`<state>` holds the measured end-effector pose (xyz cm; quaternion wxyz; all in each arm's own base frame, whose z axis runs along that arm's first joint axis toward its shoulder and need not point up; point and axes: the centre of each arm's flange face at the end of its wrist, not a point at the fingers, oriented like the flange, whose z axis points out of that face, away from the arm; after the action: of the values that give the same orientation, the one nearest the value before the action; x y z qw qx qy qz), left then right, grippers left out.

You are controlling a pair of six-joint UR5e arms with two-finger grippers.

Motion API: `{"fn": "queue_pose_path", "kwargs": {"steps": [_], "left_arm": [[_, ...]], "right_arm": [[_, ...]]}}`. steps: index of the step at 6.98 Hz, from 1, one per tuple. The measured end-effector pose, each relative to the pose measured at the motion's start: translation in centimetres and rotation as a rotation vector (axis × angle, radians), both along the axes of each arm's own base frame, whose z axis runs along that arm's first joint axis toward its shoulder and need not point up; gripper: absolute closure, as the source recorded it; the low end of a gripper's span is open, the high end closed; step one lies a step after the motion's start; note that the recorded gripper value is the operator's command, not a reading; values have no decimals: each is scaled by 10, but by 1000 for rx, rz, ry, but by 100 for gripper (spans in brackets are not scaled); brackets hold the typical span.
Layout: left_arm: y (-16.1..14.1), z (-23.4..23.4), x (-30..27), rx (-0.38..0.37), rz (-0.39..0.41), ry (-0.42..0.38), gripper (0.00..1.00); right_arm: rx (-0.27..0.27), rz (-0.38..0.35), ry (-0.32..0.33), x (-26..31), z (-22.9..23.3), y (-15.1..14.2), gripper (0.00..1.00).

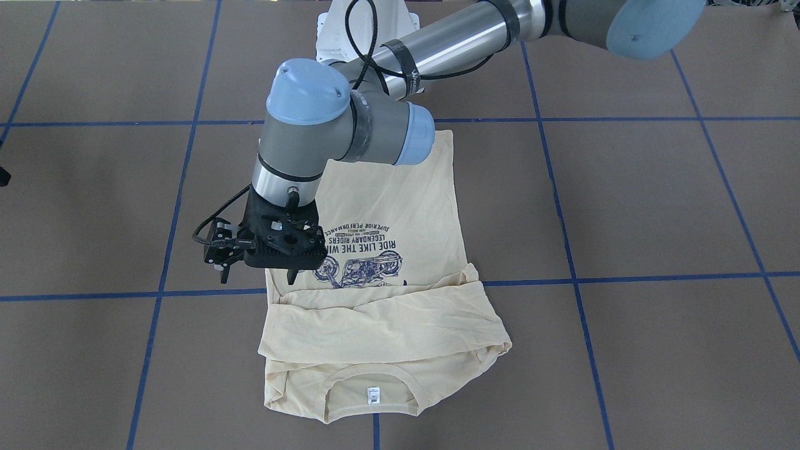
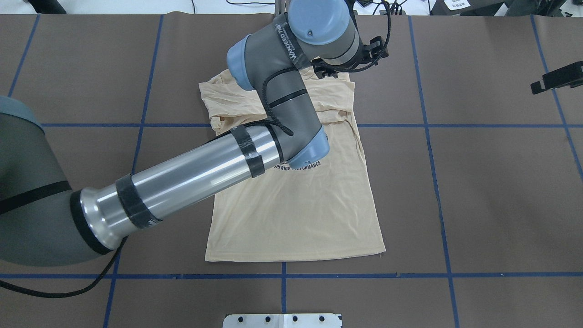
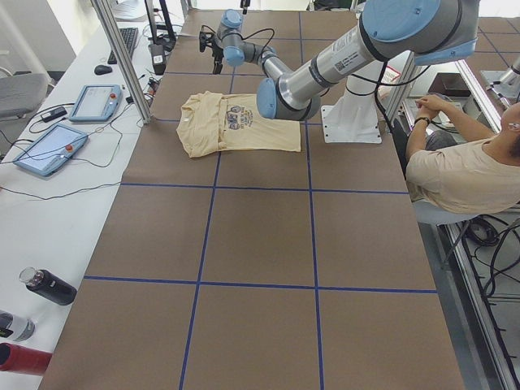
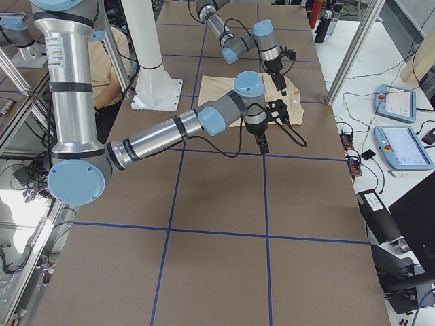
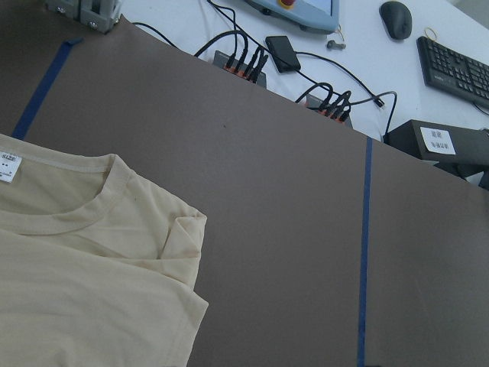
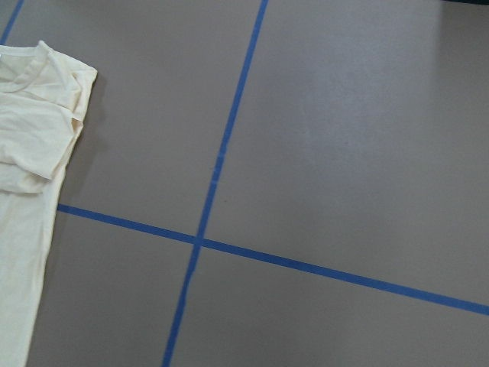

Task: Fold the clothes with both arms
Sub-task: 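Release the sleeve and move both grippers to the shirt's side edges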

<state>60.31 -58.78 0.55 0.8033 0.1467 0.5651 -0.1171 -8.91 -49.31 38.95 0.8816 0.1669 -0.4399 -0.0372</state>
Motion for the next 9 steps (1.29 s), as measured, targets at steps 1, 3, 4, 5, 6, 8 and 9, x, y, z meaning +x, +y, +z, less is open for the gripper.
{"fn": "queue_pose_path", "kwargs": {"steps": [1,3,4,5,6,8,9], "left_arm": [[18,22,-22,59,46,-32,0],[61,91,-80,146,97,-96,0],[88,133,-118,191,114,-117,0],[112,167,-146,212,126,-134,0],[133,196,-160,211,142,-153,0],[176,251,-163,190,173,-207,0],[200,274,-159,170,176,-233,0]], "right_arm": [[-18,22,-50,-27,-19,9,0],[-56,70,-98,-96,-54,44,0],[-73,97,-107,-143,-73,74,0],[-85,120,-108,-187,-83,104,0],[-87,144,-93,-228,-83,135,0],[-81,159,-41,-269,-65,180,0],[-80,160,-23,-275,-58,189,0]]}}
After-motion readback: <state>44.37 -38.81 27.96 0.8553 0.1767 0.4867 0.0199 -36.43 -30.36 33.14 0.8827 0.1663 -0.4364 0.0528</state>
